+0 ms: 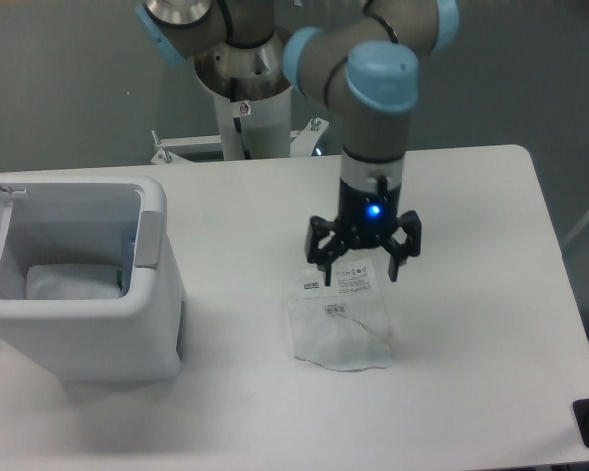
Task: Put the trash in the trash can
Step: 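Move the gripper back over the white plastic bag, then lower the gripper and pinch the white plastic bag, then lift the bag off the table, then carry the bag over the trash bin and lower it in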
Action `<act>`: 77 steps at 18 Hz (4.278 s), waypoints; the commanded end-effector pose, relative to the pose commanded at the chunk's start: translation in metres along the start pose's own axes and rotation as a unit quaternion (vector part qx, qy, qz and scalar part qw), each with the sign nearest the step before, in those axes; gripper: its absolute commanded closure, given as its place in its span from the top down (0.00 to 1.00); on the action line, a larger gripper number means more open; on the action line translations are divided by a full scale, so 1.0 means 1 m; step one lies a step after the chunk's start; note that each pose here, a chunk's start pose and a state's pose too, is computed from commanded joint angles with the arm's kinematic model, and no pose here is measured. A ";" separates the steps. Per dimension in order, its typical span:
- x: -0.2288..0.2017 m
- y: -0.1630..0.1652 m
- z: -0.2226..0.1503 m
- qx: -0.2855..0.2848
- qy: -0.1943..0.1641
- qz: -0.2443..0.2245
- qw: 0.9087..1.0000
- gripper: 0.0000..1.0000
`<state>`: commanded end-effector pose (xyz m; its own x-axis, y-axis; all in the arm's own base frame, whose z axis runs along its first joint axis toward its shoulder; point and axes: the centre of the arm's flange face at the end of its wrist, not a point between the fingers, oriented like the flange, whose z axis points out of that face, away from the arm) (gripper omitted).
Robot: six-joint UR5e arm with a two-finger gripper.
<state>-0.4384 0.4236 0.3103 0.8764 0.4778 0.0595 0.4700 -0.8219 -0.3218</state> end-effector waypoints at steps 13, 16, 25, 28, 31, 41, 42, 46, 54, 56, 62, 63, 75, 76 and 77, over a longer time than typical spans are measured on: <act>-0.031 0.020 0.120 -0.109 0.002 0.068 0.992 1.00; -0.026 0.021 0.132 -0.117 0.010 0.080 0.990 1.00; -0.010 0.023 0.134 -0.122 0.015 0.084 0.989 0.33; -0.008 0.020 0.123 -0.115 0.008 0.070 0.991 0.00; -0.007 0.017 0.112 -0.108 0.003 0.064 0.992 0.00; 0.020 -0.042 -0.060 0.061 -0.019 0.036 0.997 0.00; 0.026 -0.053 -0.087 0.098 -0.004 0.043 0.994 0.00; 0.053 -0.075 -0.167 0.203 0.055 0.075 0.975 0.00; 0.124 -0.074 -0.253 0.309 0.160 0.144 0.926 0.00; 0.151 -0.065 -0.266 0.319 0.181 0.162 0.916 0.00; 0.219 -0.037 -0.285 0.323 0.212 0.208 0.899 0.00; 0.225 -0.035 -0.280 0.320 0.215 0.215 0.897 0.00; 0.278 -0.014 -0.201 0.269 0.257 0.298 0.879 0.00; 0.283 -0.013 -0.193 0.263 0.262 0.302 0.878 0.00; 0.285 -0.014 -0.187 0.259 0.266 0.302 0.878 0.00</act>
<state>-0.1757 0.5134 0.5082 0.9390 -0.3225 0.1196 -0.0871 -0.5593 -0.8244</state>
